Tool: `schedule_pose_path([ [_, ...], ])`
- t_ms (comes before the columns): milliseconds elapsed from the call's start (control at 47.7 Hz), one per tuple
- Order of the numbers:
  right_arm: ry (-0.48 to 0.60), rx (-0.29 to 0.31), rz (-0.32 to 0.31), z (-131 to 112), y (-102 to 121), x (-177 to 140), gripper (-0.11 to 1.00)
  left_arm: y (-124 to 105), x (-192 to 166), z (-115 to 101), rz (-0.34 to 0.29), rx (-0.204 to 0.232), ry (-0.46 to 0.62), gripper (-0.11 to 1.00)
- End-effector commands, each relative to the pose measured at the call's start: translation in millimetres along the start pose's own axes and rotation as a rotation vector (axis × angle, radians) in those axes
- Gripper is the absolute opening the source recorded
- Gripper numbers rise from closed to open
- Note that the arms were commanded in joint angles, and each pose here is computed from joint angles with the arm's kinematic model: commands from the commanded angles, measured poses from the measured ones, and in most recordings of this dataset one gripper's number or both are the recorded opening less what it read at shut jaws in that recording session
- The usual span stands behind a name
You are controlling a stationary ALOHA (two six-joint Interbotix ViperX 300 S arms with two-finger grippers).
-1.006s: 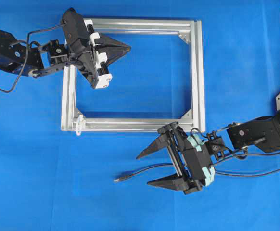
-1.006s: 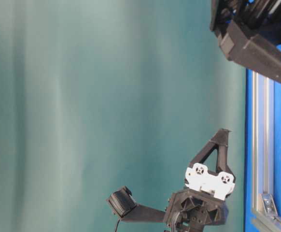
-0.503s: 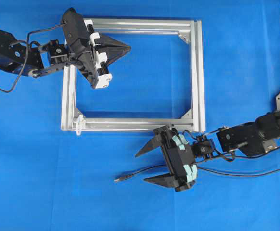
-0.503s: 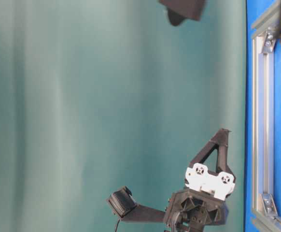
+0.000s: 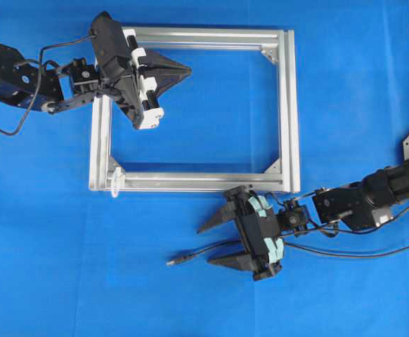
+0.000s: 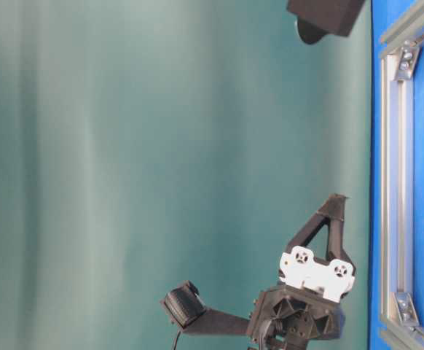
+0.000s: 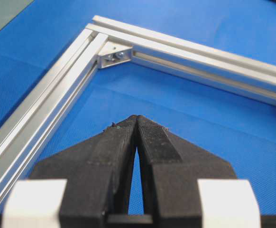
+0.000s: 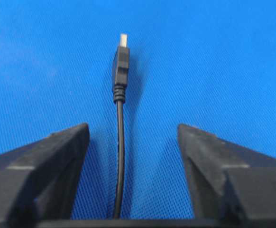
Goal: Insert the wire through the string loop located on the left side.
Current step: 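Close the right gripper on the cable just behind the USB plug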
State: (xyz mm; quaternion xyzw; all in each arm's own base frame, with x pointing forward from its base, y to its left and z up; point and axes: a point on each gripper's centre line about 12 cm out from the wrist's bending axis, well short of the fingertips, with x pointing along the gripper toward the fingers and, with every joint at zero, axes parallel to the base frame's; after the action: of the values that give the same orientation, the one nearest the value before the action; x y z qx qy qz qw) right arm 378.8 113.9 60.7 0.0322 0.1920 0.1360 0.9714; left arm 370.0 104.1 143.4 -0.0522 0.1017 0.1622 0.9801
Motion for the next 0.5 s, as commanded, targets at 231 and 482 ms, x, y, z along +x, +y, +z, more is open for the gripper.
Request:
schedule_pose_path([
  [231, -0.033, -0.010, 0.008, 9.6, 1.2, 0.7, 0.03, -2.2, -1.6, 12.2, -0.007, -0.002, -0.036, 0.00],
  [482, -0.036, -0.011, 0.010, 10.3, 1.4, 1.0, 0.00, -2.3, -1.6, 12.2, -0.008, -0.001, -0.036, 0.00],
])
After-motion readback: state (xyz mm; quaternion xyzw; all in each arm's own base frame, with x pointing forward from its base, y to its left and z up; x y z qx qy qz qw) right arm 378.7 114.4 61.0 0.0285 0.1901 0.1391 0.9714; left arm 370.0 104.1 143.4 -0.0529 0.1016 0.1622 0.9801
